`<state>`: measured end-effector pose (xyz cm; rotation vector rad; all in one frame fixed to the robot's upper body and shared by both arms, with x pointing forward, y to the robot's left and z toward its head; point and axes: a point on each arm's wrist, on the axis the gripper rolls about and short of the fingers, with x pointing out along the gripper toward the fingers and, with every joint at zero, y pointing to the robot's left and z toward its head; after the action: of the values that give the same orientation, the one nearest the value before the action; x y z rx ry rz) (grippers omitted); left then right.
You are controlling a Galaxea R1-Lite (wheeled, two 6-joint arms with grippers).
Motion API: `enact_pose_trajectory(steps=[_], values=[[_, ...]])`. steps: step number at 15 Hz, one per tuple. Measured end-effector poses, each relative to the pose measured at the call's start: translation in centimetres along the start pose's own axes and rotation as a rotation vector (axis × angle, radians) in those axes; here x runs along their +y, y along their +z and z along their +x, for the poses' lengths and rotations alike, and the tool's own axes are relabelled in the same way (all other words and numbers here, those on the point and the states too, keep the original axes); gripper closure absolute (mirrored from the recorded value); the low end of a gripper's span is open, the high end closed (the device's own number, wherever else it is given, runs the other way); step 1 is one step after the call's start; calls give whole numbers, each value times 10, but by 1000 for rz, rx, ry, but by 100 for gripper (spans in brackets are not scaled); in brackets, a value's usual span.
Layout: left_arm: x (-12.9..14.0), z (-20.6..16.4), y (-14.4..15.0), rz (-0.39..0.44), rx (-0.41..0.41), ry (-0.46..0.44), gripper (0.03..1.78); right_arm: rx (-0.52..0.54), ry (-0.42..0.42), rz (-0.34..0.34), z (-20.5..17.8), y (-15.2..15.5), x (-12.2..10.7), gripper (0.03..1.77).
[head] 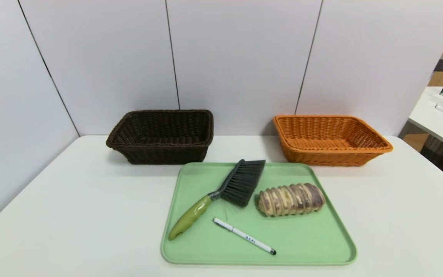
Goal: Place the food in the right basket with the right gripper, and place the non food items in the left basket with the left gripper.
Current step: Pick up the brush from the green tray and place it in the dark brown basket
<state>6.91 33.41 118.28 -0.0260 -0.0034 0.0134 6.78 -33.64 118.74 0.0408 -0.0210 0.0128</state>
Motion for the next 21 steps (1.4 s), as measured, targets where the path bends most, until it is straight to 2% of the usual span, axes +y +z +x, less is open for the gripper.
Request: enact_pose_trajectory(steps=[3, 6, 9, 12, 18, 21], values=[[-1, 0, 0, 40, 7, -23, 12, -27, 39, 3, -7, 18, 2, 9], [-2, -5, 13, 43, 17, -61, 12, 20, 85, 5, -17, 35, 3, 9], [-4, -7, 36, 16, 99, -140, 12, 77, 104, 11, -12, 55, 4, 9], [-6, 5, 64, -6, 194, -165, 12, 173, 115, 38, 7, 77, 5, 9], [-9, 79, 135, -24, 405, -178, 12, 416, 116, 55, 69, 110, 8, 9], [-12, 125, 152, -21, 492, -193, 12, 502, 122, 57, 91, 113, 9, 9]])
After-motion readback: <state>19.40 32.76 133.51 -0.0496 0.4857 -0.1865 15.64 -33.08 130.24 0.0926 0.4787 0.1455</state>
